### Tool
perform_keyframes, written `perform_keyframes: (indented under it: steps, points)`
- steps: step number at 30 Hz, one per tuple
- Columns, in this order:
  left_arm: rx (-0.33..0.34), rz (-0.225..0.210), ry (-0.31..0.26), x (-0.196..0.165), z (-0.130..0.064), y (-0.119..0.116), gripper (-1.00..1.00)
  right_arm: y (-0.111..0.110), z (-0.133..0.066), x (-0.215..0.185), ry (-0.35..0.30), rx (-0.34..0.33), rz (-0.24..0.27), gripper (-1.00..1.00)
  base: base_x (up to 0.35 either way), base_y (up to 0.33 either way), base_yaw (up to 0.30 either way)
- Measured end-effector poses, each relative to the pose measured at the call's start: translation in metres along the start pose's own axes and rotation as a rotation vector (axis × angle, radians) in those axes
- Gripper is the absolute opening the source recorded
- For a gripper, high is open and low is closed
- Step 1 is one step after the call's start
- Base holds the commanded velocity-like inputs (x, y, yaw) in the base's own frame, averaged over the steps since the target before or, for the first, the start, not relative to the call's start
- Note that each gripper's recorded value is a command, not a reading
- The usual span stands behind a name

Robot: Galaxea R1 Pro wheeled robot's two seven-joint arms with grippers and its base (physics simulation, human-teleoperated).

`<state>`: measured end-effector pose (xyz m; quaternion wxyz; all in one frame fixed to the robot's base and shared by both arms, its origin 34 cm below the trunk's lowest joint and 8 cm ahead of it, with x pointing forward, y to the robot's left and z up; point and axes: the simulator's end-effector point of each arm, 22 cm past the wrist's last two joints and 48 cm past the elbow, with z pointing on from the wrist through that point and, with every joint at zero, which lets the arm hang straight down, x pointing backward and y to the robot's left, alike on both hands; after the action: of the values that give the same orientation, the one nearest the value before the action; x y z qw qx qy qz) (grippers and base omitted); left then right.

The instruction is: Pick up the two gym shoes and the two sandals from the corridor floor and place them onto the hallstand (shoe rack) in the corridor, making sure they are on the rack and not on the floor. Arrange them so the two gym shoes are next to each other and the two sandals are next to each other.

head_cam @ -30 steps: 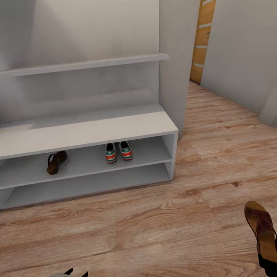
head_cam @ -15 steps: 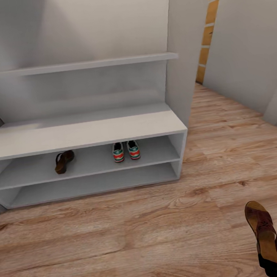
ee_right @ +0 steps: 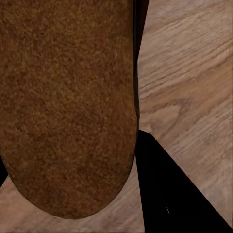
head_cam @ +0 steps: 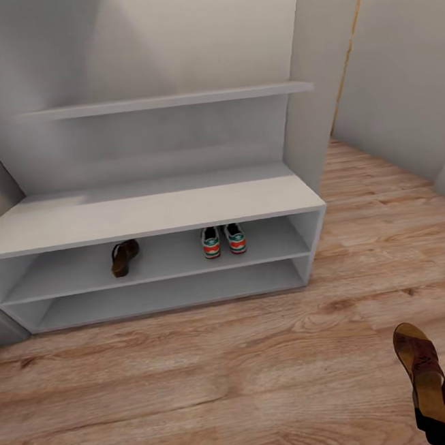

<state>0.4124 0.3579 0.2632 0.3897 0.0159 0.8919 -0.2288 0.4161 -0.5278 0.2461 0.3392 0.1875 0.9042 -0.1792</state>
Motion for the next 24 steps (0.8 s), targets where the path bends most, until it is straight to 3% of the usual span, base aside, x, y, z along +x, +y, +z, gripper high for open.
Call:
perform_keyframes:
  steps: [24]
  points:
    - [-0.001, -0.004, -0.002, -0.0002, 0.0002, 0.0, 1.0, 0.0012, -0.0002, 0.0023, 0.005, -0.002, -0.001, -1.0, -0.115, 0.302, 0.0]
